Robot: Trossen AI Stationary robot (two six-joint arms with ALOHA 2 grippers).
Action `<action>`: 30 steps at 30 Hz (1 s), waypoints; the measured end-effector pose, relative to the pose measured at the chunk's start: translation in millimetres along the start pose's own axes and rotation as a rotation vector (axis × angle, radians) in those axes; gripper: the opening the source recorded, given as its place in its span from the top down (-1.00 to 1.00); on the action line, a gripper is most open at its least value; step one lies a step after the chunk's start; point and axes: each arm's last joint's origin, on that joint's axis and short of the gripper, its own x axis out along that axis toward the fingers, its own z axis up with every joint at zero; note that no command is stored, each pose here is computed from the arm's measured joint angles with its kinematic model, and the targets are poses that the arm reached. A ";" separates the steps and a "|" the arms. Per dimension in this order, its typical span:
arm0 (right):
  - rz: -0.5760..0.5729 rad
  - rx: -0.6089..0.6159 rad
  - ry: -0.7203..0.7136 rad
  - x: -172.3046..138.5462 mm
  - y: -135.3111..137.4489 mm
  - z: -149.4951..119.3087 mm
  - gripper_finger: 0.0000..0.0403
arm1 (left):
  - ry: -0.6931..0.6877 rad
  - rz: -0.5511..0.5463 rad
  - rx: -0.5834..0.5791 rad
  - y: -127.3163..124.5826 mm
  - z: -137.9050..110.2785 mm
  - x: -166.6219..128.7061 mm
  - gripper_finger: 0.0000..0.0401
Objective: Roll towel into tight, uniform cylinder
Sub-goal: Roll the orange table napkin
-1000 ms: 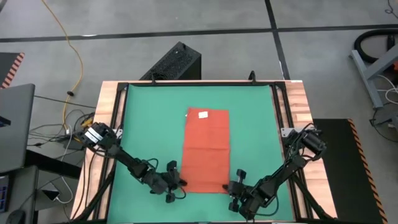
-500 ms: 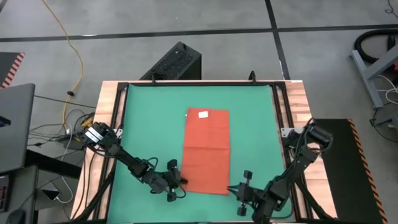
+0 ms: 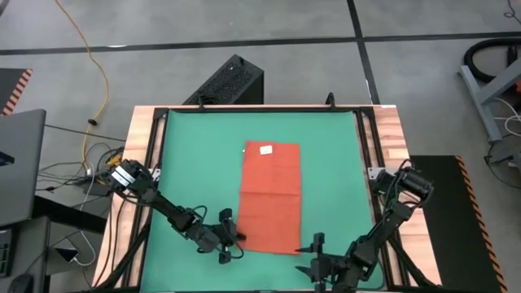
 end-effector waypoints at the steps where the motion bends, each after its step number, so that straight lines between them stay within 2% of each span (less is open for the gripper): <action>1: -0.002 -0.020 0.005 0.1 -0.4 -0.6 -0.41 | 0.000 0.000 0.000 0.0 0.0 0.0 1.00; 9: 0.009 -0.069 0.084 12.2 -10.7 -2.4 -0.42 | 0.002 0.001 -0.009 0.1 -0.2 0.0 1.00; 15: 0.026 -0.074 0.117 26.7 -4.1 -17.4 -0.42 | 0.005 0.000 -0.009 0.2 -0.4 0.0 1.00; 25: -0.058 0.019 0.188 32.2 -3.1 -39.7 -0.40 | 0.013 -0.001 -0.016 0.4 -1.0 0.0 1.00; 30: -0.074 -0.015 0.223 29.5 -5.2 -45.1 -0.28 | 0.024 0.006 -0.011 1.2 -2.2 0.0 1.00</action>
